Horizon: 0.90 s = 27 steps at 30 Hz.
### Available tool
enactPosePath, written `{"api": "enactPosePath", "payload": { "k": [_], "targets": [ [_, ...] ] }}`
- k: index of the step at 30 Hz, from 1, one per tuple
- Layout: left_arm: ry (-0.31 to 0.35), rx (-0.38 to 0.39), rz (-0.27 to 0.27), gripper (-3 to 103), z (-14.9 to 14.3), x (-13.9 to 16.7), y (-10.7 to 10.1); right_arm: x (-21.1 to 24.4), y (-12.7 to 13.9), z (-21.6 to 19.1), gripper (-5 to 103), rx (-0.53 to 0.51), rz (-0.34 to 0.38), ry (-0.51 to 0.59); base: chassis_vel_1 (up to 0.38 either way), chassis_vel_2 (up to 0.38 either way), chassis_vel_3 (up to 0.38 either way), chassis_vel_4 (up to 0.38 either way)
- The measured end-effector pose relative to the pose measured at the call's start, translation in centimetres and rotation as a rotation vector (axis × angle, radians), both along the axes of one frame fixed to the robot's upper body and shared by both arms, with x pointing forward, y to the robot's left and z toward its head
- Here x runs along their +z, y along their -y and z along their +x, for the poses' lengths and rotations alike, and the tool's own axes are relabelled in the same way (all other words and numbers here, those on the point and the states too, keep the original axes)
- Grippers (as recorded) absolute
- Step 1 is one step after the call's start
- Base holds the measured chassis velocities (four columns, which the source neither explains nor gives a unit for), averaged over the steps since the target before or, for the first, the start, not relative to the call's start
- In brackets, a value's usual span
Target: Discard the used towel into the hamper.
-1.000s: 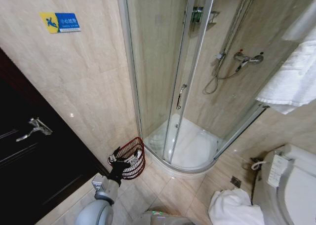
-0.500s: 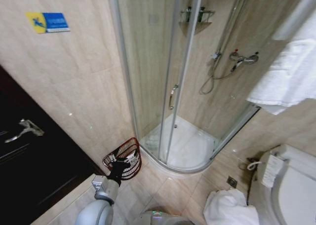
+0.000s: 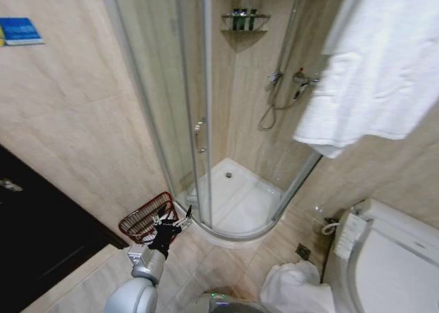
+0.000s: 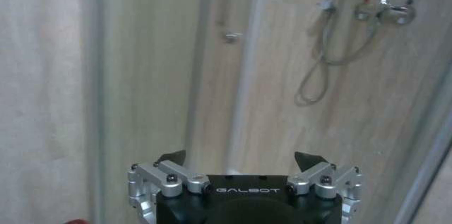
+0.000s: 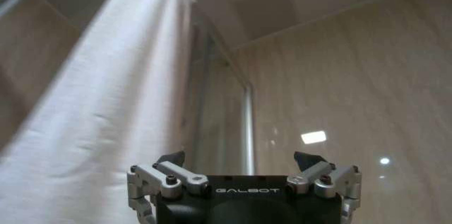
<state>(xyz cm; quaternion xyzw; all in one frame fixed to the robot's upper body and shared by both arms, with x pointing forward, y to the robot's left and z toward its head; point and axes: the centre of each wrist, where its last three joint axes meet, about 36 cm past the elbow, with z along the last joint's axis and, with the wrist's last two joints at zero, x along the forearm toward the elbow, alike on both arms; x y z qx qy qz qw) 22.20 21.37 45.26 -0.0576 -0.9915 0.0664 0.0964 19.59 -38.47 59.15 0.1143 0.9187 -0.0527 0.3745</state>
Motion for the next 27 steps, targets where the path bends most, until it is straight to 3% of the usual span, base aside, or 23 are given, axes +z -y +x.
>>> {"api": "enactPosePath", "payload": {
  "k": [10,27],
  "targets": [
    [0.000,0.000,-0.001,100,0.00,0.00,0.03,-0.01,0.01,0.00,100,0.000,0.000,0.000,-0.214,-0.248,0.249,0.171],
    [0.000,0.000,0.000,100,0.00,0.00,0.01,0.00,0.00,0.00,100,0.000,0.000,0.000,0.032,0.011,-0.021,-0.004]
  ]
}}
